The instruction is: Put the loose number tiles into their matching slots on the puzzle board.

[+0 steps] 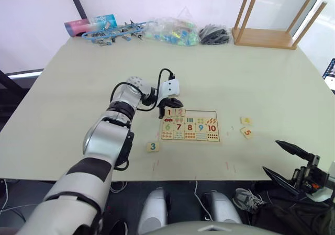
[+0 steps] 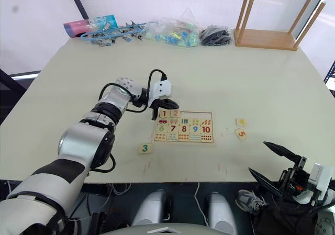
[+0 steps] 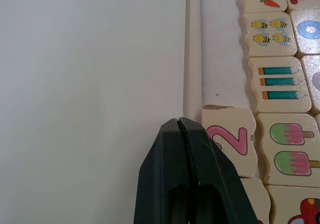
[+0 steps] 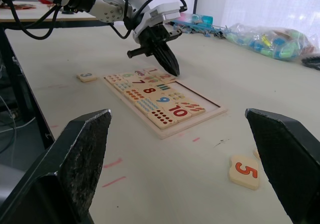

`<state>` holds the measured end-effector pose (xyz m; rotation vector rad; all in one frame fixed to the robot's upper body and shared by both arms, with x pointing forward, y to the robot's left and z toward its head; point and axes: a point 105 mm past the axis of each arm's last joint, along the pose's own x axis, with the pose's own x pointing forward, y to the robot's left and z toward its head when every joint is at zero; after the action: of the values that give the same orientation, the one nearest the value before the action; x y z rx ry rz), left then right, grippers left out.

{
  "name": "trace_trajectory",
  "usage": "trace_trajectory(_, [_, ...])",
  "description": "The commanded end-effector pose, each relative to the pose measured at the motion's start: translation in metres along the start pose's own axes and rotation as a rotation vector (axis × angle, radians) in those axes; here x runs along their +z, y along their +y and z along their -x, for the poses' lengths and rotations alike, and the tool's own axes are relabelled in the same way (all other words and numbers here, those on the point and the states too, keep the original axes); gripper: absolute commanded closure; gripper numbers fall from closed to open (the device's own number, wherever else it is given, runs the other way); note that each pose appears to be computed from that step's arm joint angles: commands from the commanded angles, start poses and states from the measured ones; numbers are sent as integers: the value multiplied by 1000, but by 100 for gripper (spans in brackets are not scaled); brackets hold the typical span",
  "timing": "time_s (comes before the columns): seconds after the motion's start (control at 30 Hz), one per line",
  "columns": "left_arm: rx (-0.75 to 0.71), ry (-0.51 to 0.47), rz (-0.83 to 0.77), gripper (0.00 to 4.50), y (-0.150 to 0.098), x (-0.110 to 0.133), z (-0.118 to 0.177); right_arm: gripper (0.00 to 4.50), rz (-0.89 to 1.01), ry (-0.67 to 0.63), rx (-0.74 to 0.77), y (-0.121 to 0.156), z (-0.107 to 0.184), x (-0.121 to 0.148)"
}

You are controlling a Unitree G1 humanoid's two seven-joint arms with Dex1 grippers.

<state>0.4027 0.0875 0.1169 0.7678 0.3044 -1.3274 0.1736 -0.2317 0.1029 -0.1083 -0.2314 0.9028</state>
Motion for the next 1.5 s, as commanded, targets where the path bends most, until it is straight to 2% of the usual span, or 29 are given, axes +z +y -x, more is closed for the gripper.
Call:
trace_trajectory(0.03, [11,3,-34,447,4,4,3,0,20,-10,-6,0,1,4])
trace_trajectory(0.63, [-22,32,-87,447,0,5,-1,0,17,-7,-16,3,4,5])
trace_trajectory(1.5, [-43,18,-101,447,-2,8,-2,0,14,-5,-19,4,4,5])
